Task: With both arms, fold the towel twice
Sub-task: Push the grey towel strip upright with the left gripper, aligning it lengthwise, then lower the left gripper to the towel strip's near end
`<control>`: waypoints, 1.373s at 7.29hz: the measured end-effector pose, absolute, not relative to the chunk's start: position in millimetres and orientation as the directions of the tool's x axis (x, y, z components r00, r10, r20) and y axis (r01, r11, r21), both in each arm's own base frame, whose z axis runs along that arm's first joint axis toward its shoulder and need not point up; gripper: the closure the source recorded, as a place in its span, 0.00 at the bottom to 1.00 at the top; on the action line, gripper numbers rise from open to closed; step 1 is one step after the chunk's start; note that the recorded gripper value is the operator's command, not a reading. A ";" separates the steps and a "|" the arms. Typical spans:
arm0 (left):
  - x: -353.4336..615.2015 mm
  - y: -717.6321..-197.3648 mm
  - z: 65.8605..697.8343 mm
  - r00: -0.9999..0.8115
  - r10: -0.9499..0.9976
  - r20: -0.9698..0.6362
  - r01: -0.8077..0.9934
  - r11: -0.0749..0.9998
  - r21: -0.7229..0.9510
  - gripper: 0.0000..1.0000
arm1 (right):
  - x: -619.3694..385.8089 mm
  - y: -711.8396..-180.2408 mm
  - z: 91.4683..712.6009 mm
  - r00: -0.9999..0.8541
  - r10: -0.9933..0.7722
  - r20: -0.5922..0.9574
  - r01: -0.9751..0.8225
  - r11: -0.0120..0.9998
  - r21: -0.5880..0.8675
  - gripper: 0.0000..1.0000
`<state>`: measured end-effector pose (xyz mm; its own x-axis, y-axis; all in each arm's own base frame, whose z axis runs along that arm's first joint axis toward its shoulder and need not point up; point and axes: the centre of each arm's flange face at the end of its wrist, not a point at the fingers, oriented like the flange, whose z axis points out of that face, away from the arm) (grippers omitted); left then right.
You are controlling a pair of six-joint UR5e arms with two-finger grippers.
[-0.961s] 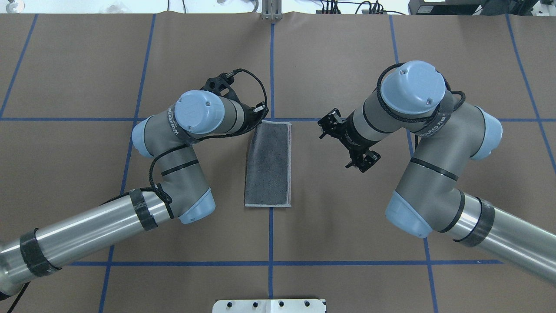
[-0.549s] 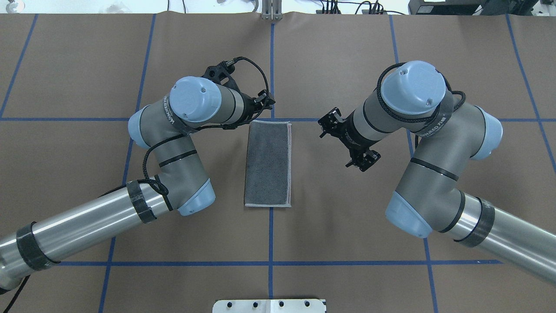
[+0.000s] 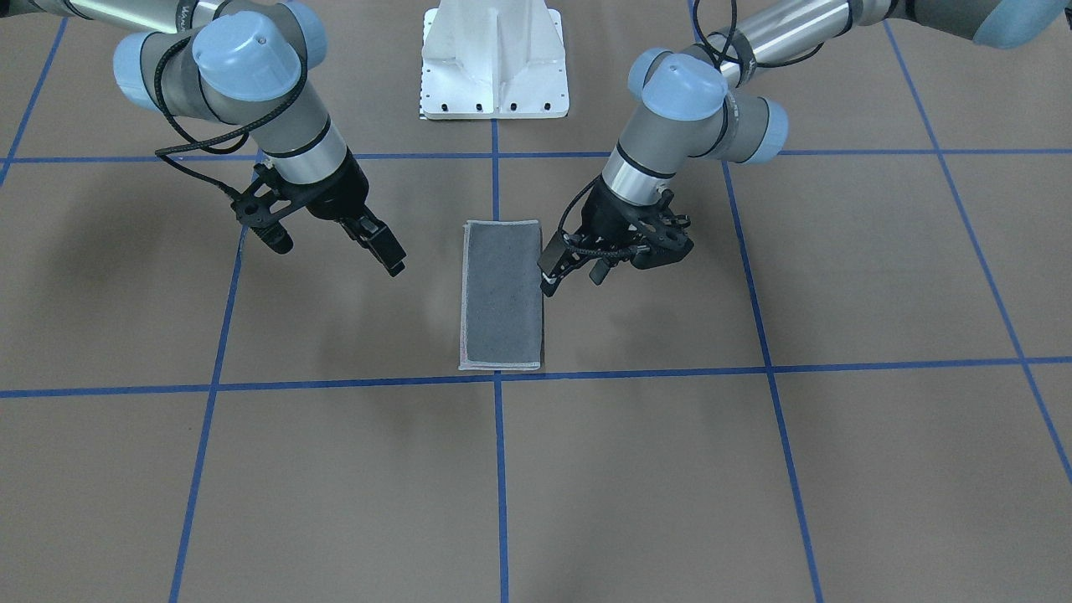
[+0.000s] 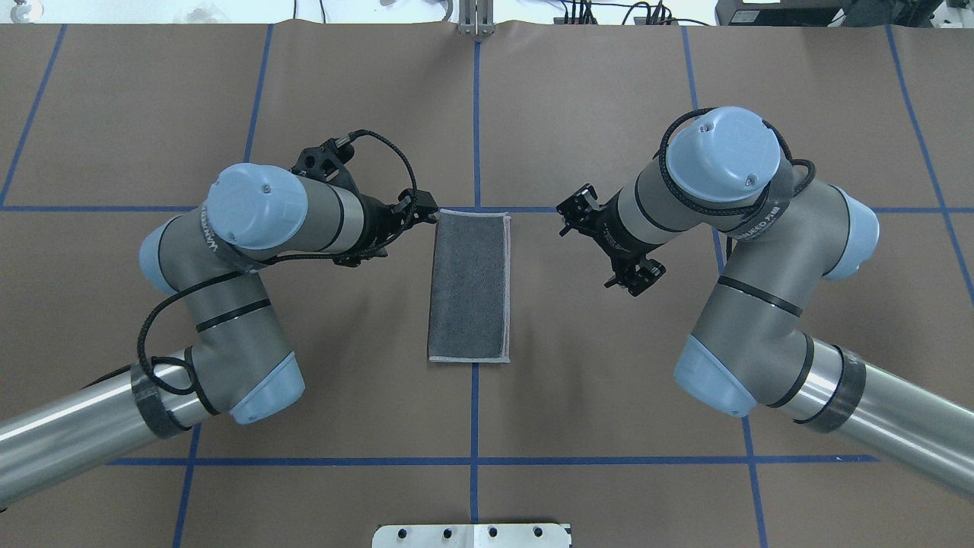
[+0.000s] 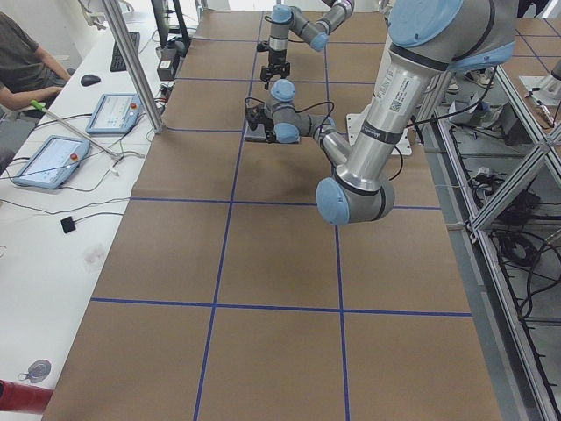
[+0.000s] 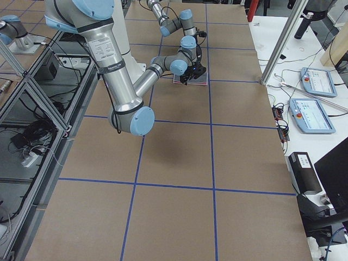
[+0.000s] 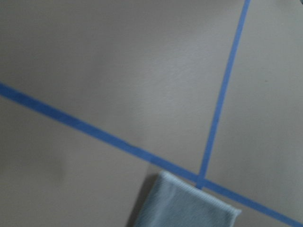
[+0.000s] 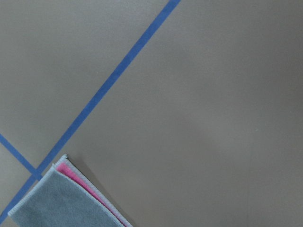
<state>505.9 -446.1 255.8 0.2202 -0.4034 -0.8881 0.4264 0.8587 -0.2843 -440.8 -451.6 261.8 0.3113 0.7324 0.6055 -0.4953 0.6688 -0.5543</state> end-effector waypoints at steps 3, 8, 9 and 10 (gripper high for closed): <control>536.5 -371.0 261.7 0.194 -0.492 -0.849 0.419 0.824 -0.382 0.00 | -438.1 -452.5 281.8 0.335 0.730 0.596 -0.508 0.673 -0.538 0.00; 567.9 -330.3 252.4 0.260 -0.508 -0.821 0.398 0.831 -0.388 0.00 | -431.1 -454.9 292.3 0.356 0.714 0.603 -0.505 0.690 -0.519 0.00; 574.0 -327.0 250.5 0.262 -0.506 -0.822 0.398 0.833 -0.386 0.01 | -428.8 -456.0 295.7 0.362 0.710 0.604 -0.505 0.694 -0.513 0.00; 581.6 -327.3 250.8 0.270 -0.507 -0.819 0.401 0.832 -0.383 0.03 | -428.0 -456.2 298.4 0.366 0.708 0.604 -0.506 0.696 -0.510 0.00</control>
